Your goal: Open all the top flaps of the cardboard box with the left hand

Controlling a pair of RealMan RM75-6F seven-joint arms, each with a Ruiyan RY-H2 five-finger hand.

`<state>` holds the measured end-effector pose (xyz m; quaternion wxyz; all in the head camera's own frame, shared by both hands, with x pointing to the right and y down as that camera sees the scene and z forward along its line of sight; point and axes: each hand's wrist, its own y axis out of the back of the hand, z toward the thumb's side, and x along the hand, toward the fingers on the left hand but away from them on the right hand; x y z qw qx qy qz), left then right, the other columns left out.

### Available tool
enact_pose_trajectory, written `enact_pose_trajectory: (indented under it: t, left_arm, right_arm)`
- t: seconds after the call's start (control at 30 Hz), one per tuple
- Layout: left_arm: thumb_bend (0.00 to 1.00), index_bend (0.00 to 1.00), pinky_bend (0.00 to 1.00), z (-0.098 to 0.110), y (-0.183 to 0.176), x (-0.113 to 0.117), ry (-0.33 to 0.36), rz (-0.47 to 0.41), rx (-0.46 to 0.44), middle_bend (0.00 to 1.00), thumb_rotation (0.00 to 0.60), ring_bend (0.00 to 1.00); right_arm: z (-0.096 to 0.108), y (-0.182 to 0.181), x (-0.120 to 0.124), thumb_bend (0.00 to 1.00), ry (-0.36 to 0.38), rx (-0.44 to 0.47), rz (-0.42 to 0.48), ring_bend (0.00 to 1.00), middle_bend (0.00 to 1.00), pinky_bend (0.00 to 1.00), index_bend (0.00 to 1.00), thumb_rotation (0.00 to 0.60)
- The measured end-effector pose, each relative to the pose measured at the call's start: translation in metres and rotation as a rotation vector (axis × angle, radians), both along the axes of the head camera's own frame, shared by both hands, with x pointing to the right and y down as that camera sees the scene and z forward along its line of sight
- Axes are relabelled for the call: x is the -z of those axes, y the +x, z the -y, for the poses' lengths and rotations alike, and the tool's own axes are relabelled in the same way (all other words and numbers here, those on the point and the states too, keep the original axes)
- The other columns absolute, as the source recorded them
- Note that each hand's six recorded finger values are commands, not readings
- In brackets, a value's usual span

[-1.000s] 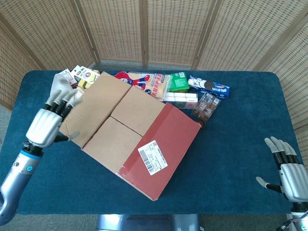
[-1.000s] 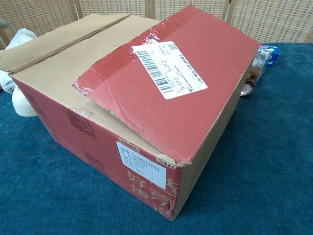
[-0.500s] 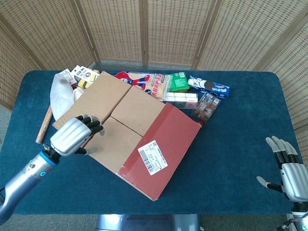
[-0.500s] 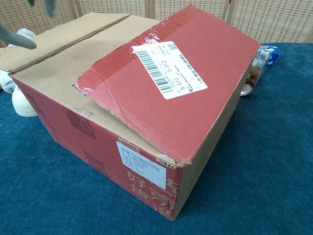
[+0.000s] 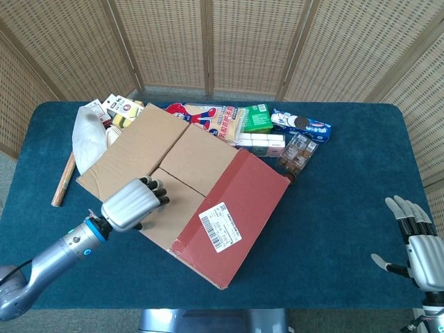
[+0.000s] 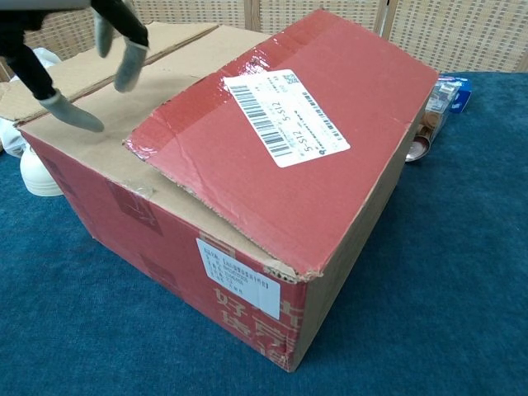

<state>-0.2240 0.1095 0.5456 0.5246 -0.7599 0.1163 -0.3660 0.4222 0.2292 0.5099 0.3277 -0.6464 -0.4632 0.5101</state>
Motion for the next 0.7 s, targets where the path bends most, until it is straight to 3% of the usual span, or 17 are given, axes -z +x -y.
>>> enact_pose_trajectory:
  t: [0.7]
  left_arm:
    - [0.24, 0.50, 0.41, -0.007, 0.052, -0.004, 0.031, -0.061, -0.018, 0.45, 0.600, 0.30]
  right_arm:
    - [0.000, 0.001, 0.004, 0.00, 0.005, -0.001, 0.014, 0.00, 0.00, 0.00, 0.00, 0.600]
